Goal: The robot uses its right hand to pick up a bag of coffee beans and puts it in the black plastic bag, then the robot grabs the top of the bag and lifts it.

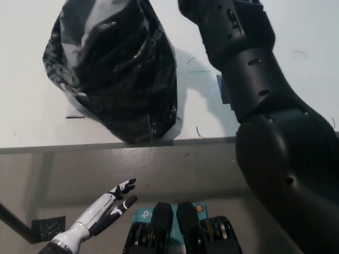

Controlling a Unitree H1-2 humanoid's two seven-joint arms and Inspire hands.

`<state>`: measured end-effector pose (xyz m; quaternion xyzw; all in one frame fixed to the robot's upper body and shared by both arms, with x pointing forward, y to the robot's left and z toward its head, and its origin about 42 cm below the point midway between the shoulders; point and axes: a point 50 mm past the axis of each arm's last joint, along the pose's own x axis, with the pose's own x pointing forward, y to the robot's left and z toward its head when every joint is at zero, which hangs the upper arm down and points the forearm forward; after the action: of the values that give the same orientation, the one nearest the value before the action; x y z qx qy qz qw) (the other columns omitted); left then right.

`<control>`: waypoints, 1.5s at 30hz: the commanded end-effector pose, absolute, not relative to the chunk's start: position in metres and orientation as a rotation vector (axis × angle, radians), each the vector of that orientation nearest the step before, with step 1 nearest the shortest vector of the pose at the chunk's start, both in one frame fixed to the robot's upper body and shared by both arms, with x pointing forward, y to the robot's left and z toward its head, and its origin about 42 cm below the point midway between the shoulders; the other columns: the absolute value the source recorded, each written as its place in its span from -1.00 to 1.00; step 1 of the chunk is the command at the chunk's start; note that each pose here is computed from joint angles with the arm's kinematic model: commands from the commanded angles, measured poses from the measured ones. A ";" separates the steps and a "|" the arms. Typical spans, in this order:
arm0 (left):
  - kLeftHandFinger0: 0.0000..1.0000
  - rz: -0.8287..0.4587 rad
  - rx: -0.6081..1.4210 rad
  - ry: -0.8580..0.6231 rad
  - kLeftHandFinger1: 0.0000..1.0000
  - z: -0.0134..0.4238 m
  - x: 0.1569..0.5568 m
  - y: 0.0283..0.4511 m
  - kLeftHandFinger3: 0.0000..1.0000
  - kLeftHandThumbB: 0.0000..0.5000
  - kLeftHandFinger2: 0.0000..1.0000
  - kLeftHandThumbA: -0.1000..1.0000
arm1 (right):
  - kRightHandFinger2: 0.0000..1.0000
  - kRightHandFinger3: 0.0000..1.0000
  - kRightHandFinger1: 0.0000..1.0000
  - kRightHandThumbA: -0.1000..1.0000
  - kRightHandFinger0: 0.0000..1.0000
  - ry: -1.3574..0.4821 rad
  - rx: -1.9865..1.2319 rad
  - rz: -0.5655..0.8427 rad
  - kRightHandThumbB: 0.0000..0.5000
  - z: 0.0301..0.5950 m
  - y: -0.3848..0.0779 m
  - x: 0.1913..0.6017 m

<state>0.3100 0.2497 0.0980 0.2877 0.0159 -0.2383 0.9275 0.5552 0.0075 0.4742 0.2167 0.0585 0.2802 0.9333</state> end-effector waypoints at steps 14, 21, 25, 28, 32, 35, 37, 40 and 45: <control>1.00 -0.537 0.627 -0.002 1.00 0.109 0.315 0.247 1.00 -0.42 1.00 1.00 | 0.48 0.57 -0.33 -0.53 -1.00 -0.238 0.775 0.667 -0.78 0.682 -0.017 0.498; 1.00 -0.552 0.627 0.020 1.00 0.104 0.311 0.242 1.00 -0.40 1.00 1.00 | 0.30 0.30 -0.48 -0.58 -1.00 -0.310 0.722 0.675 -0.74 0.723 -0.007 0.482; 1.00 -0.566 0.636 0.024 1.00 0.104 0.311 0.239 1.00 -0.37 1.00 1.00 | 0.26 0.31 -0.54 -0.71 -1.00 -0.281 0.716 0.667 -0.82 0.712 0.001 0.489; 1.00 -0.575 0.636 0.024 1.00 0.103 0.309 0.237 1.00 -0.39 1.00 1.00 | 0.21 0.32 -0.60 -0.75 -1.00 -0.267 0.662 0.643 -0.92 0.696 0.009 0.498; 1.00 -0.588 0.631 0.027 1.00 0.103 0.310 0.232 1.00 -0.39 1.00 1.00 | 0.36 0.60 -0.52 -0.88 -1.00 -0.239 0.650 0.610 -0.91 0.677 0.015 0.507; 1.00 -0.608 0.640 0.026 1.00 0.104 0.312 0.225 1.00 -0.39 1.00 1.00 | 0.33 0.63 -0.57 -0.84 -1.00 -0.203 0.678 0.601 -0.77 0.656 0.019 0.518; 1.00 -0.621 0.654 0.019 1.00 0.104 0.313 0.222 1.00 -0.42 1.00 1.00 | 0.34 0.54 -0.58 -0.83 -1.00 -0.192 0.670 0.586 -0.77 0.650 0.022 0.520; 1.00 -0.629 0.667 0.010 1.00 0.104 0.314 0.218 1.00 -0.34 1.00 1.00 | 0.30 0.42 -0.65 -0.84 -1.00 -0.179 0.649 0.580 -0.77 0.645 0.028 0.521; 1.00 -0.633 0.692 0.002 1.00 0.105 0.316 0.213 1.00 -0.29 1.00 1.00 | 0.11 0.10 -0.73 -0.82 -1.00 -0.181 0.613 0.581 -0.60 0.641 0.041 0.518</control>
<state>0.3085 0.2206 0.0923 0.3151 0.0217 -0.2996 0.9003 0.5513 0.0228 0.5504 0.3057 0.0532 0.2413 0.9195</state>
